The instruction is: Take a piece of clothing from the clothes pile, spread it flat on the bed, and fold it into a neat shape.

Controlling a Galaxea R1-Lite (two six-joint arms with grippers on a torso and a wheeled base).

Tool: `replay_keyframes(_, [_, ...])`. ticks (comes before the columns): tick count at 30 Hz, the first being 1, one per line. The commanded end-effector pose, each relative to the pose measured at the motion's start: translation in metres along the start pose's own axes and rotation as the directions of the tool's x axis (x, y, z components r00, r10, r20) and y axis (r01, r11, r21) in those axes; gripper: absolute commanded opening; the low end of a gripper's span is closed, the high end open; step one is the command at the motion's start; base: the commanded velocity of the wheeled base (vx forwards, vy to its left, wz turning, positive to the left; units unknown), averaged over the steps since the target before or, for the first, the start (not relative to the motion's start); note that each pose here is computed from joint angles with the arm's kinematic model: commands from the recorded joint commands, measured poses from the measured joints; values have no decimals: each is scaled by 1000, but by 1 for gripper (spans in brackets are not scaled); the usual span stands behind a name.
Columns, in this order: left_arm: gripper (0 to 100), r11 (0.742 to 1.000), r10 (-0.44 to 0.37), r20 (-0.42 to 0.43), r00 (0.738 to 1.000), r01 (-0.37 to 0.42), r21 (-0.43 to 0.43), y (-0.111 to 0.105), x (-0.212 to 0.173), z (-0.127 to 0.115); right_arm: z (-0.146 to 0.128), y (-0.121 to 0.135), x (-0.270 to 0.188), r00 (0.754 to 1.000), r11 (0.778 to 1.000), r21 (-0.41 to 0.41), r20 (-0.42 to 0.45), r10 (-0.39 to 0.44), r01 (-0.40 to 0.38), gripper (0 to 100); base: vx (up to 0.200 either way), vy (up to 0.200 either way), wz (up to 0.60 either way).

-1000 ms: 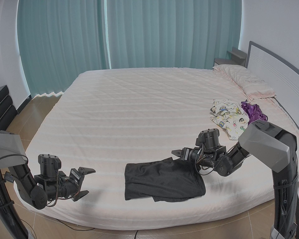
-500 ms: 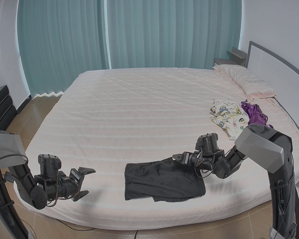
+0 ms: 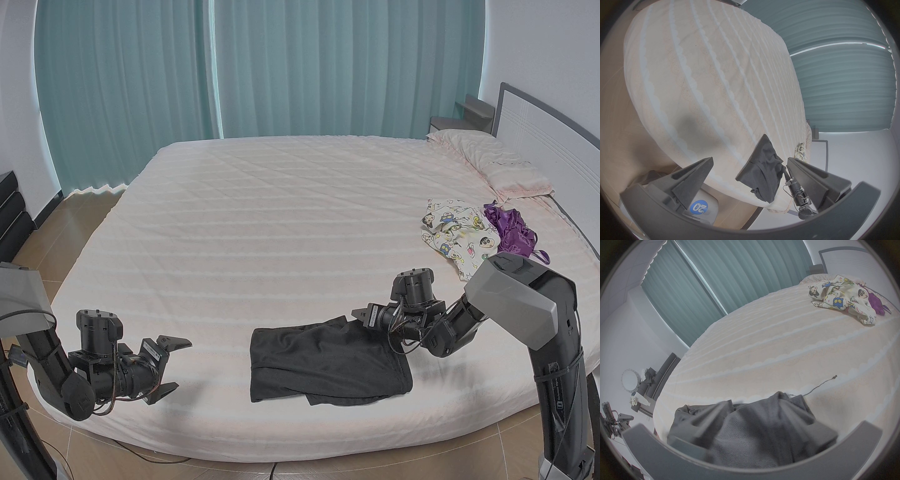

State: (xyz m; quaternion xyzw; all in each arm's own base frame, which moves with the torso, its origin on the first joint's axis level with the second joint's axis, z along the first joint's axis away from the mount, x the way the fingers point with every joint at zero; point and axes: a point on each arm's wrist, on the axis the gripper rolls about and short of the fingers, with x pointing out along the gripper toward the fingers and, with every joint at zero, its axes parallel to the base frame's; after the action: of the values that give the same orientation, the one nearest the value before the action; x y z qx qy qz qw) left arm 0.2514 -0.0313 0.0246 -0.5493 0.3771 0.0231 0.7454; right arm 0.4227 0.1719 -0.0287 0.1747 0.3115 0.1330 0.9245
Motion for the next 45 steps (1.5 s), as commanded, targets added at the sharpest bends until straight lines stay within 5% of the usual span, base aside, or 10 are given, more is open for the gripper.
replay_keyframes(1, [100,1000,1,-1,1000,-1,0,0,0,0,-1,-4,2,1000,1000,4,-2,-8,8,0,0,0,0])
replay_keyframes(18, [100,1000,2,1,1000,-2,0,0,0,0,24,-32,-6,990,990,98,85,-111,103,0,0,0,0])
replay_keyframes(43, [100,1000,2,1,1000,-2,-2,0,0,0,24,-41,12,981,982,132,119,-154,138,0,0,0,0])
replay_keyframes(44, [100,1000,2,1,1000,-2,0,0,0,0,23,-42,13,980,980,133,119,-162,146,100,0,0,0])
replay_keyframes(45, [100,1000,2,1,1000,-2,-2,0,0,0,23,-42,14,979,980,133,120,-163,147,100,0,0,0])
